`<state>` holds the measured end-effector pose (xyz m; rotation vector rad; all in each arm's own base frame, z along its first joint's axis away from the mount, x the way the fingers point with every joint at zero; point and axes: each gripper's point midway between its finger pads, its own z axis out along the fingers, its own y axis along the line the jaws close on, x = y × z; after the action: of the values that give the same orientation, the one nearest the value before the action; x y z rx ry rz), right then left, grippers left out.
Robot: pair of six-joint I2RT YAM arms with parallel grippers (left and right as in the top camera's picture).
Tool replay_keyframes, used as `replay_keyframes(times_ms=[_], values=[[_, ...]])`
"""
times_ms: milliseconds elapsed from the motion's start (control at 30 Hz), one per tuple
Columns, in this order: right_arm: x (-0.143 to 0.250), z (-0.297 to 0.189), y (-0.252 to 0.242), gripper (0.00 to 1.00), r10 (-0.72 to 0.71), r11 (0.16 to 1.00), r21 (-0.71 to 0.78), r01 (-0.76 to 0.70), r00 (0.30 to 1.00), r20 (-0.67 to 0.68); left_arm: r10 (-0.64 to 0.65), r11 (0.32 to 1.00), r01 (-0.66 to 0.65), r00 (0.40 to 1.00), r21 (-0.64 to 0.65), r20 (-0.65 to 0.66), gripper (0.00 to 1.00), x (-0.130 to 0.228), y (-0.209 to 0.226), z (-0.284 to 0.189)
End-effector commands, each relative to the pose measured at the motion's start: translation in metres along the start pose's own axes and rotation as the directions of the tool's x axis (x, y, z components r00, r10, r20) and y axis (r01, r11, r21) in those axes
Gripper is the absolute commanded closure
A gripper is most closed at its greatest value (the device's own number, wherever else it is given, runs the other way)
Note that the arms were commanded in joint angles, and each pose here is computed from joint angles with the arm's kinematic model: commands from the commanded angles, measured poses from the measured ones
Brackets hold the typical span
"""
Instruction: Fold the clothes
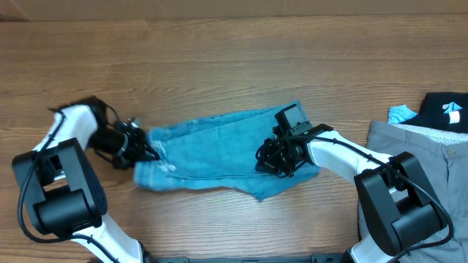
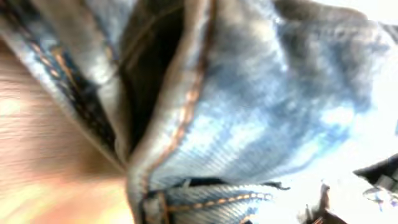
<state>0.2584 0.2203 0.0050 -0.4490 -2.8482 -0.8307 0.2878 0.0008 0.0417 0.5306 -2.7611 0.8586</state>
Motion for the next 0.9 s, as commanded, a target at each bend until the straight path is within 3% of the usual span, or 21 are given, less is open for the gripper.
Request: replay_keyframes(times_ms=[0,67,100,200,433,667,867], values=[[-0.001,-0.014,0.007,0.96,-0.043,0.999,-0.013,0.044,0.998,0.042,0.096,0.995,-0.093,0.991,-0.04,0.097,0.96,-0.025,-0.01,-0.048],[-0.002,-0.019,0.012,0.96,-0.07,0.997,-0.028,0.072,0.996,0.058,0.11,0.993,-0.104,0.987,-0.053,0.116,0.91,-0.029,-0.018,-0.063],[-0.002,-0.021,0.014,0.96,-0.073,0.997,-0.033,0.076,0.995,0.064,0.119,0.991,-0.11,0.986,-0.082,0.119,0.73,-0.03,-0.018,-0.067],[-0.001,-0.021,0.014,0.96,-0.074,0.997,-0.032,0.076,0.995,0.063,0.122,0.981,-0.106,0.988,-0.162,0.094,0.43,-0.028,-0.004,-0.061],[-0.003,-0.022,0.016,0.96,-0.079,0.996,-0.038,0.082,0.994,0.07,0.119,0.979,-0.103,0.99,-0.175,0.08,0.09,-0.026,0.018,-0.027],[-0.002,-0.021,0.014,0.96,-0.1,0.994,-0.032,0.102,0.993,0.065,0.023,0.964,0.003,0.995,-0.267,0.094,0.05,-0.018,0.071,0.001],[-0.001,-0.021,0.013,0.96,-0.108,0.994,-0.027,0.11,0.992,0.061,-0.109,0.963,0.153,0.974,-0.222,0.198,0.02,-0.029,0.094,-0.061]])
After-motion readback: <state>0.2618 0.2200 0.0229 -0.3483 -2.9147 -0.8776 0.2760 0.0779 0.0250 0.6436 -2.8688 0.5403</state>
